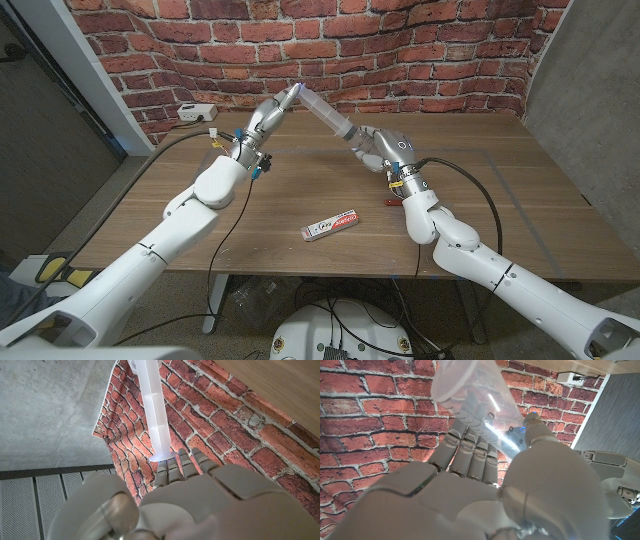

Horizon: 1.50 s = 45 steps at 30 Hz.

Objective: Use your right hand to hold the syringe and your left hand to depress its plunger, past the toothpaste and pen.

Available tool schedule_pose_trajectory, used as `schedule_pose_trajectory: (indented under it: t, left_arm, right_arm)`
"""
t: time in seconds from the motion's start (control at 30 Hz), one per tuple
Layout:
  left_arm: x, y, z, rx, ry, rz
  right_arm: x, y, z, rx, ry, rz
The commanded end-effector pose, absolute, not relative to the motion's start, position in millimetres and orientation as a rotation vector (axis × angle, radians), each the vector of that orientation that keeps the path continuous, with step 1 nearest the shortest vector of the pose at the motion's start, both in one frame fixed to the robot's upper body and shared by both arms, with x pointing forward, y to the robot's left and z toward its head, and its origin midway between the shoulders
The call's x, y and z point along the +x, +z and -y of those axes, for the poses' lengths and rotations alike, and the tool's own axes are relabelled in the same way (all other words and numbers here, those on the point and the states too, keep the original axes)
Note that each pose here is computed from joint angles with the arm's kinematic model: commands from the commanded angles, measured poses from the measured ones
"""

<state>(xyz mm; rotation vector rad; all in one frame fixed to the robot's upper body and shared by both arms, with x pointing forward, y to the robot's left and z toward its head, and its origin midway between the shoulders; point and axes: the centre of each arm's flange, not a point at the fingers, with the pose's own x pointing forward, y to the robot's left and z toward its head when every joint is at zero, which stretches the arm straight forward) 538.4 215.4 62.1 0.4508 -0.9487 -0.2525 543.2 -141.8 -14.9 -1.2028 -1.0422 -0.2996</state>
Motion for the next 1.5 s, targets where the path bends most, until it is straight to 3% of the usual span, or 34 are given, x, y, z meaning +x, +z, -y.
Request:
schedule_pose_trajectory:
  t: [0.03,1.5]
  left_arm:
    - [542,56,-209,0.458,-0.277,0.919]
    - [549,48,-174,0.51,-0.399,0.878]
  right_arm:
    - [540,-9,147,-1.182,-0.336,1.054]
    - [539,-3,147,-1.164,-0.336,1.067]
